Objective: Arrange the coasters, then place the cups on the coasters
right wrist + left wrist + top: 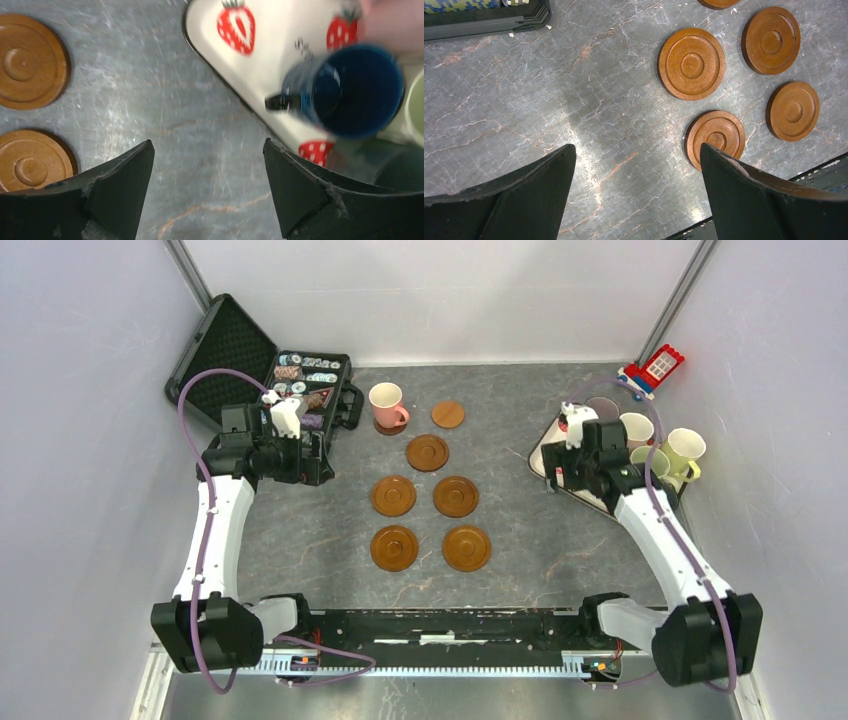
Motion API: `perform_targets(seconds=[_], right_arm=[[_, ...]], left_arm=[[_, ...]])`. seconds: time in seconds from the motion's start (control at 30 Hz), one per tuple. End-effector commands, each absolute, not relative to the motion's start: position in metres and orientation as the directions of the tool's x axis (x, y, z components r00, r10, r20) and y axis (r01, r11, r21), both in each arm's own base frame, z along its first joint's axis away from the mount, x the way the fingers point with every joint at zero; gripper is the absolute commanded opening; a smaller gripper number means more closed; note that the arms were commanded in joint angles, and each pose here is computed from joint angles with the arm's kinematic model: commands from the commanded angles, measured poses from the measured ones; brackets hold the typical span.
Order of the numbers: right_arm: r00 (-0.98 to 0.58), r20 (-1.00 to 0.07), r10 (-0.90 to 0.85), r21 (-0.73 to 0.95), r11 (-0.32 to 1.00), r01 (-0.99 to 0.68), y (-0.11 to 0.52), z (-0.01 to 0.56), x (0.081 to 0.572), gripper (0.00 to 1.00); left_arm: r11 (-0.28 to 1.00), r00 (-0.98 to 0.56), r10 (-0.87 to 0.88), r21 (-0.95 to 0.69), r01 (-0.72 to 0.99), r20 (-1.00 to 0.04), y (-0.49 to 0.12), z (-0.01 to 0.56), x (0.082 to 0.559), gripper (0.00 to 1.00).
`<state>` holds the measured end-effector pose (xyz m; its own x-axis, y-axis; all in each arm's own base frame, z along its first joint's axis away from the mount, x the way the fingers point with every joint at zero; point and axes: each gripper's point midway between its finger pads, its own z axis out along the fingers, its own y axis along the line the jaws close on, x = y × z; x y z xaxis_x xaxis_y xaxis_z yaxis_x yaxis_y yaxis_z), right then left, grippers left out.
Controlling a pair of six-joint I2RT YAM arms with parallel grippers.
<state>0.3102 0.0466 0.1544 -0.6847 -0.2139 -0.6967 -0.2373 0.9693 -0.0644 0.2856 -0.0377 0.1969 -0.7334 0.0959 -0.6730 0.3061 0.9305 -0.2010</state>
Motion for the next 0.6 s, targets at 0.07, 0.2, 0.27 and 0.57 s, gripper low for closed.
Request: perform_targets(seconds=[0.07,0.2,0.27,0.57], right_arm=[[-0.711,-0.693,0.119,-0.034,0.980,0.197,0.007,0.138,0.287,0.87],[-0.694,-0.700,0.166,-0.097,0.941,0.323,-0.015,0.134,0.300,0.84],[-0.709,-0.678,0.193,-0.120,0.923,0.366,-0.023,0.128,0.304,0.82],[-0.703,-0.653,0.284,-0.106,0.884,0.455,-0.038,0.107,0.318,0.81]], left_arm=[[0.926,-0.690,0.080,-0.204,0.319,-0.719,-0.040,0.212,0.296,1.00],[0.929,-0.689,0.077,-0.200,0.313,-0.721,-0.039,0.213,0.299,1.00],[0.934,-0.684,0.074,-0.191,0.303,-0.725,-0.037,0.216,0.301,1.00],[0.955,-0.673,0.077,-0.140,0.262,-0.735,-0.026,0.216,0.296,1.00]])
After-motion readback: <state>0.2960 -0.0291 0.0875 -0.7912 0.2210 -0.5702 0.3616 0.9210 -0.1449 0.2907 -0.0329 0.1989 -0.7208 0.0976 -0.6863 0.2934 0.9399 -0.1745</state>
